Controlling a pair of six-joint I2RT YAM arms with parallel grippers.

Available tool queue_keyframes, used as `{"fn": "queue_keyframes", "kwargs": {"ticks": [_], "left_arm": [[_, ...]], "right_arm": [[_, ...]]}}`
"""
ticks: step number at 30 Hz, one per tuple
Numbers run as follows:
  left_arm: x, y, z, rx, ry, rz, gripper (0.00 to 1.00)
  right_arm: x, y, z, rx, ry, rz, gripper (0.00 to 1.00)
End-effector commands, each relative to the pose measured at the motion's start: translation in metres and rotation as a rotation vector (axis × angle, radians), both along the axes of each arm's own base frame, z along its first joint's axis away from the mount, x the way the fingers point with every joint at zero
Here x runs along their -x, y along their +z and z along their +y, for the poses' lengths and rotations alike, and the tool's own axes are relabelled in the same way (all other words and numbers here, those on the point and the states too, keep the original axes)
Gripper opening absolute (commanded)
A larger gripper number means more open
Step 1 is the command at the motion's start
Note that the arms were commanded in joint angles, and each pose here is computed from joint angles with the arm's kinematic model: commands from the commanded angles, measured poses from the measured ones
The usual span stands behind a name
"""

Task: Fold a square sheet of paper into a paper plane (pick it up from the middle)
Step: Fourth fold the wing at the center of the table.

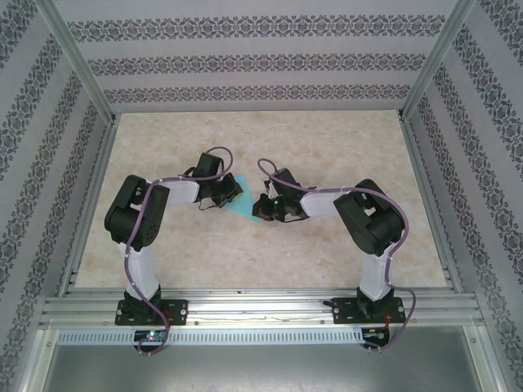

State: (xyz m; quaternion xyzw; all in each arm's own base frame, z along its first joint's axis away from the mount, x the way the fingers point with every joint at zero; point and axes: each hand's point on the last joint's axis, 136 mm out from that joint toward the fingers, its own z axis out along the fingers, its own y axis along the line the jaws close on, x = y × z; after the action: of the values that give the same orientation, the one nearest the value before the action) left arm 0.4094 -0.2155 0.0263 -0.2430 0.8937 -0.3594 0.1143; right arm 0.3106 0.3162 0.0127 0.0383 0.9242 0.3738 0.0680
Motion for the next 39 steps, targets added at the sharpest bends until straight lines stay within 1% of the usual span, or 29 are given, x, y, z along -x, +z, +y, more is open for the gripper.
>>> {"fn": "queue_keyframes", "kwargs": {"ticks": [1, 4, 7, 12, 16, 19, 27, 39], "left_arm": [[-0.002, -0.014, 0.015, -0.050, 0.001, 0.031, 0.00], [0.001, -0.020, 0.018, -0.046, -0.002, 0.039, 0.00], [0.003, -0.016, 0.014, -0.014, -0.020, 0.025, 0.01], [0.006, -0.023, 0.019, -0.049, -0.044, 0.024, 0.01], [0.005, -0.033, 0.034, -0.062, -0.022, 0.047, 0.01], [0.002, -0.035, 0.045, -0.075, -0.009, 0.039, 0.04], [-0.008, -0.043, 0.056, -0.067, -0.009, 0.047, 0.03], [-0.026, -0.039, 0.079, -0.072, 0.021, 0.038, 0.03]], "right_arm": [[0.051, -0.061, -0.047, 0.200, -0.012, 0.217, 0.00], [0.052, -0.059, -0.047, 0.193, -0.012, 0.216, 0.00], [0.052, -0.057, -0.046, 0.187, -0.012, 0.214, 0.00], [0.050, -0.055, -0.044, 0.178, -0.013, 0.212, 0.00], [0.051, -0.055, -0.045, 0.181, -0.011, 0.212, 0.00], [0.052, -0.055, -0.047, 0.185, -0.005, 0.203, 0.00], [0.056, -0.058, -0.048, 0.189, 0.008, 0.211, 0.00], [0.058, -0.059, -0.048, 0.187, 0.017, 0.215, 0.00]]}}
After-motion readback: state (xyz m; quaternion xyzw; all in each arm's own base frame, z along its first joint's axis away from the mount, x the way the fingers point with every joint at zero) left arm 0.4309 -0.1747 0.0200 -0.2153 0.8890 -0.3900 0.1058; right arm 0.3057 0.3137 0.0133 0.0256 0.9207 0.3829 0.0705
